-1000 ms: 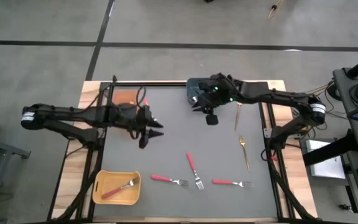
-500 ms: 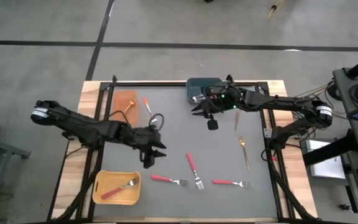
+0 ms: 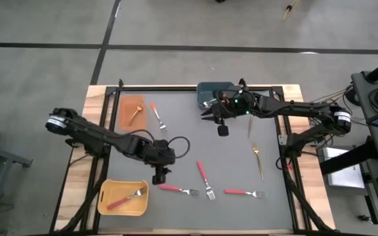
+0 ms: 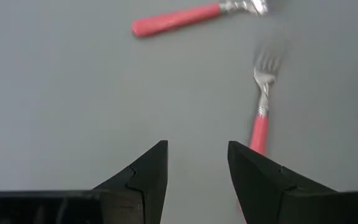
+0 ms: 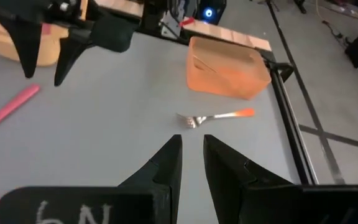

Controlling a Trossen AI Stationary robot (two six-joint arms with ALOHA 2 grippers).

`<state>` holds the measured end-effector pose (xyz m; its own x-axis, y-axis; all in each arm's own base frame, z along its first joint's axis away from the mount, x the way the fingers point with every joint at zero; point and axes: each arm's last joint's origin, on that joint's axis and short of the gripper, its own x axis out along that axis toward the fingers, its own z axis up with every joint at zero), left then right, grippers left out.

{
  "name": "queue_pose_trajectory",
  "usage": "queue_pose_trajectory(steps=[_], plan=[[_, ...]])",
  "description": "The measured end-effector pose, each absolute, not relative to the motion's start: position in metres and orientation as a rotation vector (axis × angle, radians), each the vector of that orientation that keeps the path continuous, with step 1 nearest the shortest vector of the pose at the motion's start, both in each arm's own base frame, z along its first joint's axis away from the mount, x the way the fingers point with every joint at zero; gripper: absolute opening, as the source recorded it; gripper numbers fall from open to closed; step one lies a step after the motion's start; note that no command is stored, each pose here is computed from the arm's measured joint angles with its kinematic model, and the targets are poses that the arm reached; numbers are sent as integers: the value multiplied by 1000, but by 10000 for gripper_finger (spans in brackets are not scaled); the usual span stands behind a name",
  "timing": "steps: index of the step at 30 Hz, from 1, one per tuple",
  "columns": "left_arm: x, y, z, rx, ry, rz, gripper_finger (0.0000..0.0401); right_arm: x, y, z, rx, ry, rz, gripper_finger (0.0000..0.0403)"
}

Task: Sort silverware by color (type)
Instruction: Put the pink fork into the yellow bin

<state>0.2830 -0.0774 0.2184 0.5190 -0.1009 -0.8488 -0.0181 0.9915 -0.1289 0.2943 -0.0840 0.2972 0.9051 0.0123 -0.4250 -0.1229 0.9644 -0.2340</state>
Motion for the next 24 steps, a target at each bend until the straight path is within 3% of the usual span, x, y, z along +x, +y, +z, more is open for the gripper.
queue_pose_trajectory(steps=[15, 24], plan=[[309, -126, 200, -46, 1095, -87, 149, 301, -50, 295, -214, 454, 168, 58], [338, -157, 180, -15, 1140, -114, 149, 301, -21, 288, -242, 552, 124, 58]])
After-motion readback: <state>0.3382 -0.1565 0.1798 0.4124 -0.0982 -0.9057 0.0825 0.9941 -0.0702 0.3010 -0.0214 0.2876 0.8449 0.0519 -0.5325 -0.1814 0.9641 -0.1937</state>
